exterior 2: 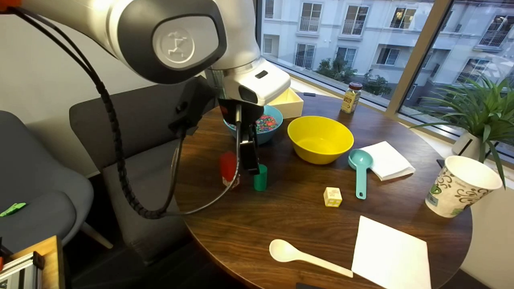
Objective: Pu the green block on the table, then the orange block on the green block and put the wooden block on the orange block
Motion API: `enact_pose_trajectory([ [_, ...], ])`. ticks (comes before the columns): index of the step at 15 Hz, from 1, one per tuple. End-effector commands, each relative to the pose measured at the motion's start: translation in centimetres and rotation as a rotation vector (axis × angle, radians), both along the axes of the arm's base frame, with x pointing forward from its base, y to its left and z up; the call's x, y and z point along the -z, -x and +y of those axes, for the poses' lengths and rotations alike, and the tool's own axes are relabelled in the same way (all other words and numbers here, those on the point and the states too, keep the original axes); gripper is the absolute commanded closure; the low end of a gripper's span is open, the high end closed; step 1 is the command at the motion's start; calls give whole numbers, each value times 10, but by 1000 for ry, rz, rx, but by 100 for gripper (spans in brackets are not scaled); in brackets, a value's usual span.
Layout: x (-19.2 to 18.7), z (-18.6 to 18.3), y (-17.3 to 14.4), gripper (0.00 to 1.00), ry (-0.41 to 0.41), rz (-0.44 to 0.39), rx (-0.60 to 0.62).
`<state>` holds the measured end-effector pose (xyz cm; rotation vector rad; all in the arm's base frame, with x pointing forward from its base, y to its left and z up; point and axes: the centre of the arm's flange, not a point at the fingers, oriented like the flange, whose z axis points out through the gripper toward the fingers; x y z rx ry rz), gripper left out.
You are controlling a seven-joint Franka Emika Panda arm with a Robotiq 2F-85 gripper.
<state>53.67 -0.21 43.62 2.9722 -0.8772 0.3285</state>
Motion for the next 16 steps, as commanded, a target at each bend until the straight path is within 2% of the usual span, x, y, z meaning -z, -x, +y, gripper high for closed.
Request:
enact_pose_trajectory([
  [1, -14, 3, 11, 0, -17, 51, -54],
  [10, -25, 9, 31, 0, -103, 110, -284],
  [16, -14, 8, 39, 0, -76, 179, -365],
])
